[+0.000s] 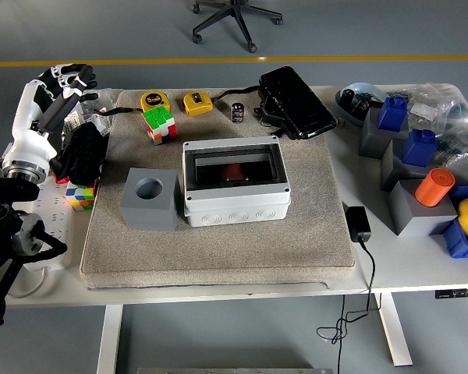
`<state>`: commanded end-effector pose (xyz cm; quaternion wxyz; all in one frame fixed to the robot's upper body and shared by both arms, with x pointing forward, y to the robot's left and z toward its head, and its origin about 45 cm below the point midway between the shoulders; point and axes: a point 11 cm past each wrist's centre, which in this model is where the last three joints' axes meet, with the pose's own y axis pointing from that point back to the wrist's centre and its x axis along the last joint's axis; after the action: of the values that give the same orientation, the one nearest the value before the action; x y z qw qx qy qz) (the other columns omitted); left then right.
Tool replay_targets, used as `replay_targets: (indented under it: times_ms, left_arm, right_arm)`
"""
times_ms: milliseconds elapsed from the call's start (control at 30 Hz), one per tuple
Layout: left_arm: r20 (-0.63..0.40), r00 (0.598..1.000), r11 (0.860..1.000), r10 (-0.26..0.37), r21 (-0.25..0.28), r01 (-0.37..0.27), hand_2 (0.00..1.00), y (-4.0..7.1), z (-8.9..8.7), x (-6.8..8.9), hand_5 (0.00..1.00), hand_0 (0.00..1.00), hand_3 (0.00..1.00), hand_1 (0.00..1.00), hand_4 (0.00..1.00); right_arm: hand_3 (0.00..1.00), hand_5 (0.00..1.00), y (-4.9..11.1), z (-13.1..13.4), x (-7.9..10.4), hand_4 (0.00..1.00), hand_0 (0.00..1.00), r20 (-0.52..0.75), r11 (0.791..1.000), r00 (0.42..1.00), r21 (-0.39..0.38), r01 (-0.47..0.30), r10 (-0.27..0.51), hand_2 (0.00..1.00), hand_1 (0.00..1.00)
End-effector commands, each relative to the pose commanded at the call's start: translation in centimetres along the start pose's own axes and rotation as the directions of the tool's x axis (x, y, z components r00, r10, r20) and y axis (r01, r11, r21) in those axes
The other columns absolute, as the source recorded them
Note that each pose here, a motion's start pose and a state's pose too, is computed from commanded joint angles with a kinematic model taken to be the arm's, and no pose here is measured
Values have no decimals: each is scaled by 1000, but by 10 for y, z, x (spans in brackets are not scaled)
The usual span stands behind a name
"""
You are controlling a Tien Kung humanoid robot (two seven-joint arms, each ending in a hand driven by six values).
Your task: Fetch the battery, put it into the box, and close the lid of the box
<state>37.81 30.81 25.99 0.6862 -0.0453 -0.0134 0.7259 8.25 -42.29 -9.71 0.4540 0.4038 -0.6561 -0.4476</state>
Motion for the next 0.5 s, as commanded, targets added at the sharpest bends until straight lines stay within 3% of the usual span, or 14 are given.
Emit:
replay_targets:
  times_ms: [500]
  left_arm:
    - [-6, 1000, 1000, -8, 1, 8, 554, -2, 1, -4, 401, 499, 559, 601, 867]
  right_arm:
    - [575, 486, 1, -5, 5, 928, 609, 3, 1000, 1000, 14, -16, 16, 642, 643]
